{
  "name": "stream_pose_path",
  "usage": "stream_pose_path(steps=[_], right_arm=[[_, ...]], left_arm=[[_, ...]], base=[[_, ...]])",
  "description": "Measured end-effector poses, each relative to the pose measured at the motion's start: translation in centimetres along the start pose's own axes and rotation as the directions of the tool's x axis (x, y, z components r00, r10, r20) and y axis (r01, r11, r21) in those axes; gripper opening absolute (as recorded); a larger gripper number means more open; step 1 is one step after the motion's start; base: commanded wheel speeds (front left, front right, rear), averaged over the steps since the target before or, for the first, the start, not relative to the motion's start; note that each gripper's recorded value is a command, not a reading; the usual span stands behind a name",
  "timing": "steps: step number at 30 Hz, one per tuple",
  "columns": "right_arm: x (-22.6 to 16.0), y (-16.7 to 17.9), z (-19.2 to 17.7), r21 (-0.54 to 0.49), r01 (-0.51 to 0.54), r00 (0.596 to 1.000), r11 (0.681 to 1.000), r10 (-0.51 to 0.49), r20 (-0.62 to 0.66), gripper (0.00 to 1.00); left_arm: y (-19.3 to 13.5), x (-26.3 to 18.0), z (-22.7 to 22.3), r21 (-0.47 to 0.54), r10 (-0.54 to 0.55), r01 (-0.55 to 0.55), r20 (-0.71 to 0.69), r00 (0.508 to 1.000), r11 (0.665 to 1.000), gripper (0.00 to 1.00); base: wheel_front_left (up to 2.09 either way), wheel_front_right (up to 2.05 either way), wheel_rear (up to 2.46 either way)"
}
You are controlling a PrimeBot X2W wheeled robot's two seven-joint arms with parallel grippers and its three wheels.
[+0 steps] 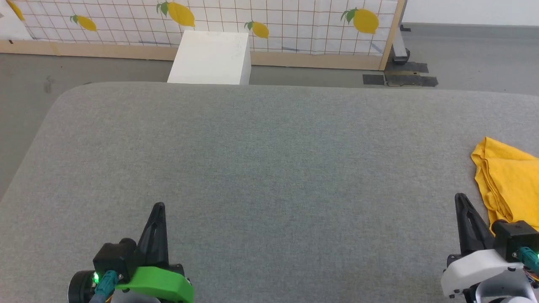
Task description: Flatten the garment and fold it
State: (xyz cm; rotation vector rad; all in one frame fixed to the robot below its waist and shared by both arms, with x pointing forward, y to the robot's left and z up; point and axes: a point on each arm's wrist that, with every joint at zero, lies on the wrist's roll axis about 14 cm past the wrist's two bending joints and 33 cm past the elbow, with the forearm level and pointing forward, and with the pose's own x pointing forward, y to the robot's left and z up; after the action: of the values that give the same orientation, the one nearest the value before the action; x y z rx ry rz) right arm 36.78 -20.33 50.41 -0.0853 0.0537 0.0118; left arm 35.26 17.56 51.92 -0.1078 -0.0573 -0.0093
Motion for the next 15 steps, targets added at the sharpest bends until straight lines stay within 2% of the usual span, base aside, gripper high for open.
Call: stream_pose_path(steps=[15], right_arm=[[-0.03, 0.61, 0.23, 0.005, -0.017, 1.000, 1.000, 0.017, 0.003, 0.00]], left_arm=[[-0.04, 0.25, 0.11, 0.028, -0.002, 0.003, -0.005, 1.000, 1.000, 0.00]], base=[[0.00, 0.00, 0.00]])
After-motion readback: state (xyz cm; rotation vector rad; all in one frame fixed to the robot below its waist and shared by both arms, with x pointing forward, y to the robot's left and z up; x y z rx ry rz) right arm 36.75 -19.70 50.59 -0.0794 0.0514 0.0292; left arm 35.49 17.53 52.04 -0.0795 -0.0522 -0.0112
